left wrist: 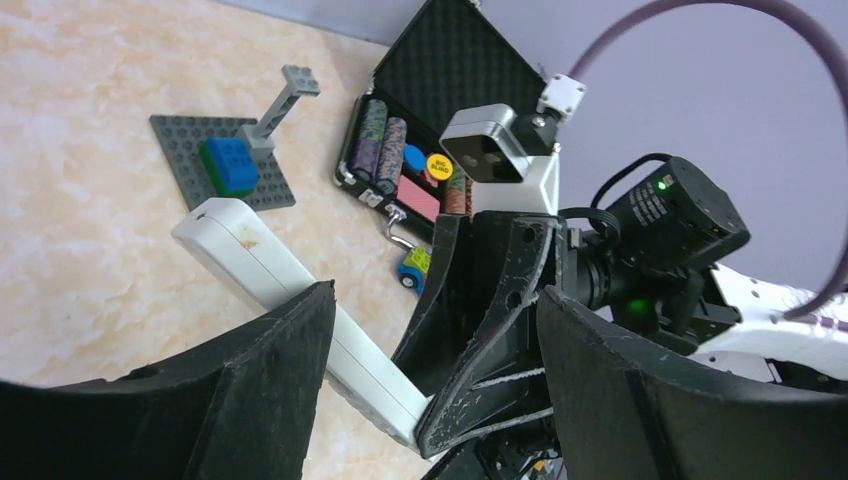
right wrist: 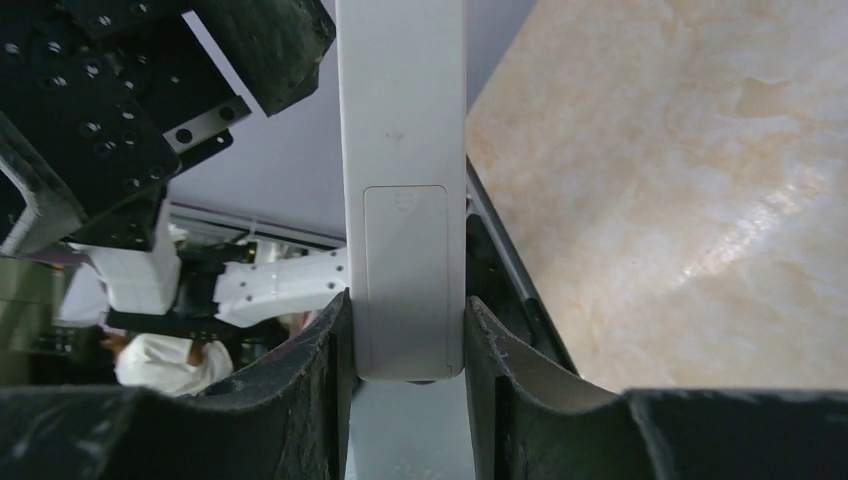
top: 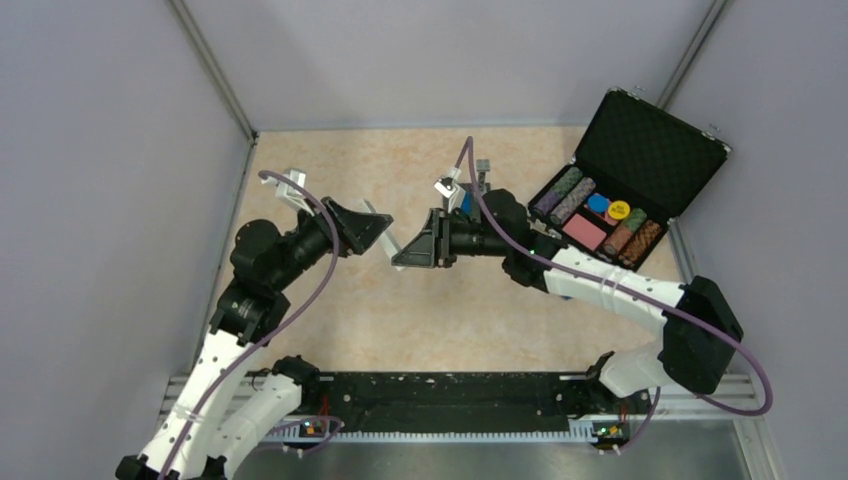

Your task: Load the batteries into the remote control

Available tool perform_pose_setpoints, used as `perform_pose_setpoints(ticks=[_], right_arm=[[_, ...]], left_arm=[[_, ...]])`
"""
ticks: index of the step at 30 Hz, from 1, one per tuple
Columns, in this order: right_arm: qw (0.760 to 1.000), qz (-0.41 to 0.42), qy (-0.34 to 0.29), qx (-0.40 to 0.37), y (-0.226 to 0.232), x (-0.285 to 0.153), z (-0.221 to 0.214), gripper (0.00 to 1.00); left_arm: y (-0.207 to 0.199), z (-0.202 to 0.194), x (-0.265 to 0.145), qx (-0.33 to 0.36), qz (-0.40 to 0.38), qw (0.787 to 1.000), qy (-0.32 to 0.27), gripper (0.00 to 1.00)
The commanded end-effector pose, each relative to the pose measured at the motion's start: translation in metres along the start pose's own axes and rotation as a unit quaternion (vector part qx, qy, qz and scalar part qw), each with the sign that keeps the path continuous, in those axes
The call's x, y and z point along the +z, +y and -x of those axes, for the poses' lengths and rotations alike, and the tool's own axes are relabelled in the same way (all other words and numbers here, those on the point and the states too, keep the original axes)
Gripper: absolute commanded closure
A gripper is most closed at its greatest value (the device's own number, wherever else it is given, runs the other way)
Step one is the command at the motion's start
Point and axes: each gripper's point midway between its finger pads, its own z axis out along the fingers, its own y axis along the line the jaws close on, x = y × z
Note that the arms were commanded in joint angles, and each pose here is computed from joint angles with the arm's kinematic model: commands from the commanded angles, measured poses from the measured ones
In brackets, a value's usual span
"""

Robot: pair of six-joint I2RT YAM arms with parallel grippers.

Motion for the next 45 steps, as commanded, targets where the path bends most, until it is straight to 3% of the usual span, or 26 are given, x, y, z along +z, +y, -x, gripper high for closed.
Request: perform_pose_setpoints(ticks=[1, 9, 14, 17, 23, 28, 31, 36, 38, 39, 41, 45], right_arm=[[0.988, 0.153, -0.032, -0.008, 0.087, -0.015, 0.034, 0.76], [0.989, 0.143, -0.044, 0.001, 0.086, -0.015, 0.039, 0.78], [0.986, 0.159, -0.054, 0.001, 0.097, -0.019, 0.045, 0.78], [0.983, 0.178, -0.05, 0.001, 0.108, -0.022, 0.046, 0.78], [0.976, 0.214, -0.043, 0.012, 0.124, -0.029, 0.046, 0.78], [0.97, 0.237, -0.042, 0.026, 0.135, -0.035, 0.048, 0.78], [0.97, 0.237, -0.042, 0.036, 0.136, -0.036, 0.049, 0.78], [0.976, 0.202, -0.05, 0.064, 0.116, -0.03, 0.046, 0.76], [0.978, 0.187, -0.049, 0.076, 0.107, -0.026, 0.044, 0.7], [0.979, 0.178, -0.045, 0.084, 0.103, -0.024, 0.042, 0.59], [0.982, 0.155, -0.041, 0.097, 0.092, -0.02, 0.039, 0.35], [0.991, 0.067, -0.046, 0.103, 0.057, -0.015, 0.033, 0.17]], left_arm=[[-0.025, 0.017, -0.008, 0.051, -0.036, 0.998, -0.012, 0.21], [-0.044, 0.028, -0.027, 0.042, -0.047, 0.997, -0.033, 0.21], [-0.007, 0.049, -0.044, -0.005, 0.066, 0.991, -0.117, 0.21], [-0.015, 0.047, -0.042, -0.015, 0.032, 0.991, -0.126, 0.2], [-0.051, 0.031, -0.018, -0.029, -0.082, 0.995, -0.053, 0.2], [-0.064, 0.033, -0.013, -0.033, -0.12, 0.991, -0.046, 0.21], [-0.063, 0.034, -0.012, -0.039, -0.121, 0.991, -0.051, 0.35], [-0.051, 0.032, -0.013, -0.049, -0.1, 0.992, -0.065, 0.77], [-0.045, 0.029, -0.012, -0.056, -0.09, 0.992, -0.065, 0.93], [-0.041, 0.028, -0.01, -0.059, -0.082, 0.993, -0.064, 0.99], [-0.031, 0.025, -0.007, -0.064, -0.06, 0.994, -0.063, 1.0], [0.009, 0.021, -0.004, -0.066, 0.044, 0.995, -0.064, 1.0]])
